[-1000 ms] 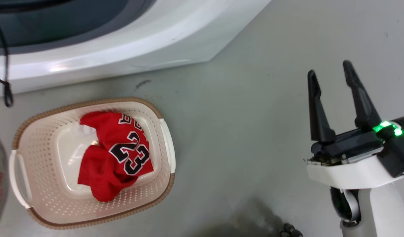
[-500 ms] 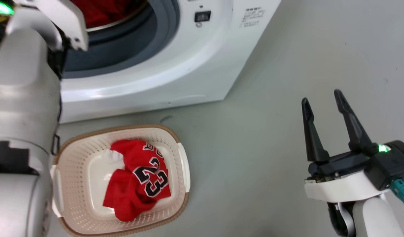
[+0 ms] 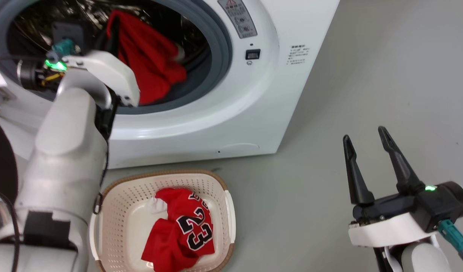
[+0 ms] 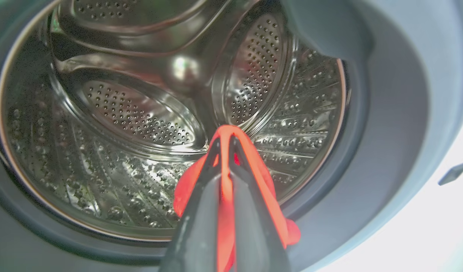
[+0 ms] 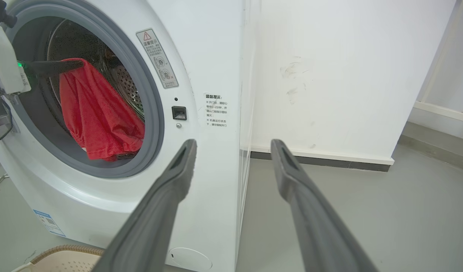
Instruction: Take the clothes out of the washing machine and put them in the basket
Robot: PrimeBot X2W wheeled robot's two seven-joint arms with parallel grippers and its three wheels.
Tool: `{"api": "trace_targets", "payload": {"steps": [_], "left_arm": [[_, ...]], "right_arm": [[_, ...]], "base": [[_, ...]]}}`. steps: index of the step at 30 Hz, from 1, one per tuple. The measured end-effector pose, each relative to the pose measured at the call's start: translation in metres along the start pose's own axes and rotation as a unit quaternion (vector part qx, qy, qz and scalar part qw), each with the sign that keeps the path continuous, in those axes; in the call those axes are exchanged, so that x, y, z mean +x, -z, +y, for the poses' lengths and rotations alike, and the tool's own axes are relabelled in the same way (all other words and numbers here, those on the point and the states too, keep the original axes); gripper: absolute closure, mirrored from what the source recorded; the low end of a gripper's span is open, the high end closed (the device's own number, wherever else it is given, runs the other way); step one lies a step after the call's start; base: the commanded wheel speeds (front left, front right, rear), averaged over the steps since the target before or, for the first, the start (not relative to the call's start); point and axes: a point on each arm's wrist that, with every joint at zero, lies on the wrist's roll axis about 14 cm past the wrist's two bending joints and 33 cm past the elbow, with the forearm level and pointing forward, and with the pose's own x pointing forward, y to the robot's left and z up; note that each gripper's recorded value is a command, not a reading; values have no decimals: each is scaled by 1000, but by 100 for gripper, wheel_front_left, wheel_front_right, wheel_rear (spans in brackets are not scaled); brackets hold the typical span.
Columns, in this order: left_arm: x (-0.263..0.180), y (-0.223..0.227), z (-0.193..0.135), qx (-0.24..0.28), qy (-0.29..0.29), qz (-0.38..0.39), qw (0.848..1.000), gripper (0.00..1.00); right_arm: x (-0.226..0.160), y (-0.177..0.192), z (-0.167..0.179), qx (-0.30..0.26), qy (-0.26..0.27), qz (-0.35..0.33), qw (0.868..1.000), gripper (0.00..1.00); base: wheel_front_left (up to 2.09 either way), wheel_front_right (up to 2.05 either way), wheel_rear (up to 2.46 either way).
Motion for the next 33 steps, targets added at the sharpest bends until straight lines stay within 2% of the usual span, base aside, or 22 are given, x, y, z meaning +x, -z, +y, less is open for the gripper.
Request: {"api": "trace_targets", "payload": {"steps": [12, 23, 33], "left_arm": [[-58, -46, -23, 10, 27, -92, 995, 100], [-120, -120, -42, 33, 43, -192, 980, 100], [-177, -150, -57, 40, 47, -225, 972, 100]], "right_arm": [[-21, -17, 12, 6, -11, -16, 1000, 0], [-39, -28, 17, 9, -15, -29, 999, 0], [-45, -30, 25, 16, -24, -31, 999, 0]], "base": [[0, 0, 0], [0, 0, 0], [0, 0, 0]]}}
